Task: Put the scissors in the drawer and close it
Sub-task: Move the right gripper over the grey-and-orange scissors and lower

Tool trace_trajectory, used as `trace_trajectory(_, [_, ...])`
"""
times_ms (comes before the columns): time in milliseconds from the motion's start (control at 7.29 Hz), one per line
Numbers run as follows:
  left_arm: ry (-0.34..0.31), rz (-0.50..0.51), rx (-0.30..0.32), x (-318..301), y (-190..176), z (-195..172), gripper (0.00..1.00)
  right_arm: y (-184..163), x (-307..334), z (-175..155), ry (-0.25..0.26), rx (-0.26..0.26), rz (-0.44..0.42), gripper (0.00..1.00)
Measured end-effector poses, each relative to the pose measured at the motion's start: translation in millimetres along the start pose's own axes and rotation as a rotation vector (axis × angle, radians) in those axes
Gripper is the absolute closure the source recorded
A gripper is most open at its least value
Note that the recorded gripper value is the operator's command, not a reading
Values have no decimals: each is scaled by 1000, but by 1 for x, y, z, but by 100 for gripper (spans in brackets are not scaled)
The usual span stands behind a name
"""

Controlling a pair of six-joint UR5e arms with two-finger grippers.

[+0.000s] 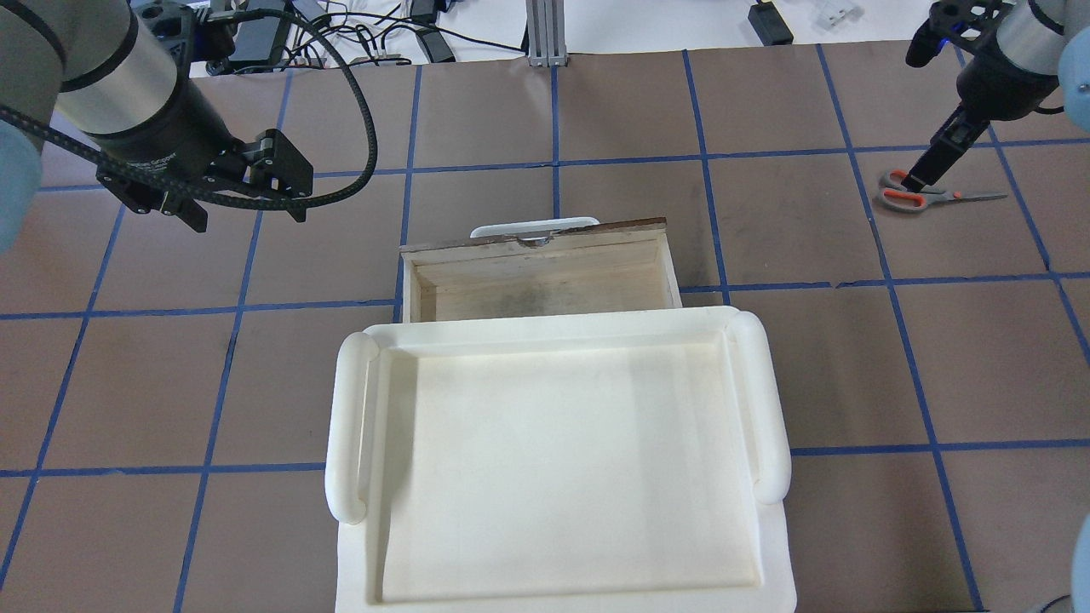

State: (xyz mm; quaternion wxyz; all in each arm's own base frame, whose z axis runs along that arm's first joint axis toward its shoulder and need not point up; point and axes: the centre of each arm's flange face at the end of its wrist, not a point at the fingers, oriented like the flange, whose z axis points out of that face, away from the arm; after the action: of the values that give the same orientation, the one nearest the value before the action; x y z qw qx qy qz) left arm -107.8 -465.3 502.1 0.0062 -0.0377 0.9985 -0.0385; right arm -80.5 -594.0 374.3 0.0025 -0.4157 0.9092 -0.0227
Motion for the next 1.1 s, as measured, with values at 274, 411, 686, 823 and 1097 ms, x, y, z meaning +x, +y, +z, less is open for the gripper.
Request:
trace_trajectory(274, [0, -1, 0, 0, 0, 0, 0, 23, 29, 22, -12, 5, -161, 1])
trace_trajectory(411, [0, -1, 0, 0, 0, 0, 0, 30, 43, 34, 6, 9, -243, 1])
trace_trajectory(686, [-1, -1, 1, 0, 0, 0, 0, 43, 74, 59, 53, 9, -383, 1])
trace_trajectory(823, [-1, -1, 1, 0, 0, -1, 0, 48, 91, 73, 78, 6, -459, 1])
trace_trajectory(1097, [-2, -1, 2, -1, 0, -1, 0, 53, 117, 104, 87, -8, -595, 1])
